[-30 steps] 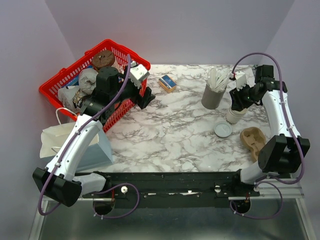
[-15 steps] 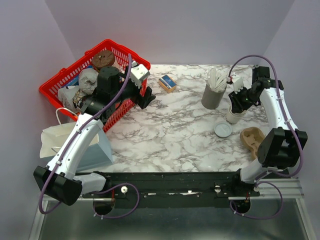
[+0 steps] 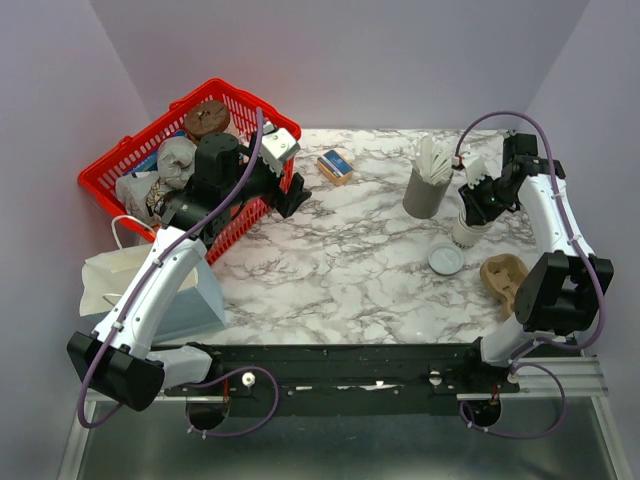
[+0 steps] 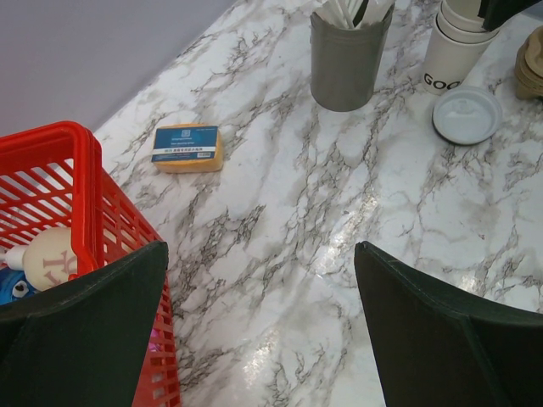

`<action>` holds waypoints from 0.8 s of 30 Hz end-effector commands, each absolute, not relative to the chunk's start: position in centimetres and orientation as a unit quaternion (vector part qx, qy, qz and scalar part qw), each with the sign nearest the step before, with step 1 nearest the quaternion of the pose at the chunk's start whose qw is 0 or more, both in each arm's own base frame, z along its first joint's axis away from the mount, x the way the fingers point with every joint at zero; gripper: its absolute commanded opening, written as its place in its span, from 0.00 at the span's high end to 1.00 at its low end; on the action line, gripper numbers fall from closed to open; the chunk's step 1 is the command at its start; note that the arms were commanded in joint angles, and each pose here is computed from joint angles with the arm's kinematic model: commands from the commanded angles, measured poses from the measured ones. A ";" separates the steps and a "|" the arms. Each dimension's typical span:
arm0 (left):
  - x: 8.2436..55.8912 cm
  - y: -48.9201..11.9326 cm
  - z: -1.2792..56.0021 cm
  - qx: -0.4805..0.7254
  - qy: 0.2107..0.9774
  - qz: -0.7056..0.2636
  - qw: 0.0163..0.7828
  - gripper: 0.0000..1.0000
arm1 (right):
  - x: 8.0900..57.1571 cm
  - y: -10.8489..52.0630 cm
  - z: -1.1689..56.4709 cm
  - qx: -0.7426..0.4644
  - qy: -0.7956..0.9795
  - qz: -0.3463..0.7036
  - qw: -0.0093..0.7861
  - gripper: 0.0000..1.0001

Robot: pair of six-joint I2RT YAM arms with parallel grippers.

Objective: Pack the takeout coffee

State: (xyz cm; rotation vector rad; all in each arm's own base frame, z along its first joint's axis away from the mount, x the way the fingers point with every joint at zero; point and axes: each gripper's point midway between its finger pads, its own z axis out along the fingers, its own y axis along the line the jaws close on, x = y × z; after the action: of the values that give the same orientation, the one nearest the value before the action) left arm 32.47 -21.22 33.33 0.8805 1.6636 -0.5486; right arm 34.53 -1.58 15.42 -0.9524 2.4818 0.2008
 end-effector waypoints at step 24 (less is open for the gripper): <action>32.4 -22.2 33.4 0.376 0.692 -0.255 0.561 0.01 | 35.2 -3.6 19.0 -0.356 0.894 -0.004 0.273 0.97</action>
State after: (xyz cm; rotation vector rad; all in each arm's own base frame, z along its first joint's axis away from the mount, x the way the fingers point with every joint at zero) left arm 32.64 -21.41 33.63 0.8707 1.6471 -0.5569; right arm 34.17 -2.60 15.97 -0.9659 2.4966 0.1186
